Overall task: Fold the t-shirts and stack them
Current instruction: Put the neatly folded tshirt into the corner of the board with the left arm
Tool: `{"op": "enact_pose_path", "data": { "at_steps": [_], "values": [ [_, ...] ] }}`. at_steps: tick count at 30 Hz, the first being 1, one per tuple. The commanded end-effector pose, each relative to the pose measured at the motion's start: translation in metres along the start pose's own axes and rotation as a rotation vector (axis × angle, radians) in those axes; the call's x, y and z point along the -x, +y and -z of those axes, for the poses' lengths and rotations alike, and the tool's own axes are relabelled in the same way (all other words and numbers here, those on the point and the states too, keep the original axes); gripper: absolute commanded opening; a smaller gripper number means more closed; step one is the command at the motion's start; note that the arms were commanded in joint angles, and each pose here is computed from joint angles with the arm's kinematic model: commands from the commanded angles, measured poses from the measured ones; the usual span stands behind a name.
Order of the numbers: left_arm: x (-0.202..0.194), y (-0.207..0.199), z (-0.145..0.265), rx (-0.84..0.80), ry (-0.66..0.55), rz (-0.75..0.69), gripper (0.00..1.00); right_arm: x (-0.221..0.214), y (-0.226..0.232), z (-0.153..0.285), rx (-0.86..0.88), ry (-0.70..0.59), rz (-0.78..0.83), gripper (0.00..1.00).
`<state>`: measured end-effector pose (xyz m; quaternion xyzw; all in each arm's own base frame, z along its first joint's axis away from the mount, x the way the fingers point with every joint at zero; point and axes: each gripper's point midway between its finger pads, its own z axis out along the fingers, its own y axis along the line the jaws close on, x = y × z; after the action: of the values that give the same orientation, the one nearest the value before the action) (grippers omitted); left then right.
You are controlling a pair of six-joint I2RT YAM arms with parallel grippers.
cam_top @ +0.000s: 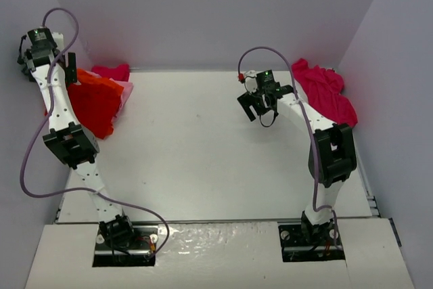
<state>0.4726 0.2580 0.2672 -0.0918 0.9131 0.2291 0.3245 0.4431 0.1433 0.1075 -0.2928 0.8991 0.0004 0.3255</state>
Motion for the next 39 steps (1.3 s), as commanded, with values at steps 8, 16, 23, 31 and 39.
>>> {"op": "enact_pose_path", "data": {
  "at_steps": [8,16,23,31,39],
  "values": [
    [0.047,-0.022,0.171,-0.231,-0.418,0.156,0.84,0.052,-0.008,0.052,-0.056,-0.186,0.034,0.79],
    [0.036,-0.076,0.200,-0.312,-0.422,0.056,0.85,0.057,-0.008,0.063,-0.069,-0.211,0.039,0.79],
    [0.027,-0.106,0.186,-0.375,-0.369,0.014,0.85,0.052,-0.002,0.056,-0.061,-0.195,0.051,0.79],
    [0.010,-0.130,0.202,-0.466,-0.453,-0.016,0.84,0.047,0.003,0.046,-0.042,-0.183,0.055,0.80],
    [-0.021,-0.124,0.195,-0.390,-0.497,0.025,0.84,0.046,0.019,0.032,0.013,-0.167,0.040,0.80]
  ]
}}
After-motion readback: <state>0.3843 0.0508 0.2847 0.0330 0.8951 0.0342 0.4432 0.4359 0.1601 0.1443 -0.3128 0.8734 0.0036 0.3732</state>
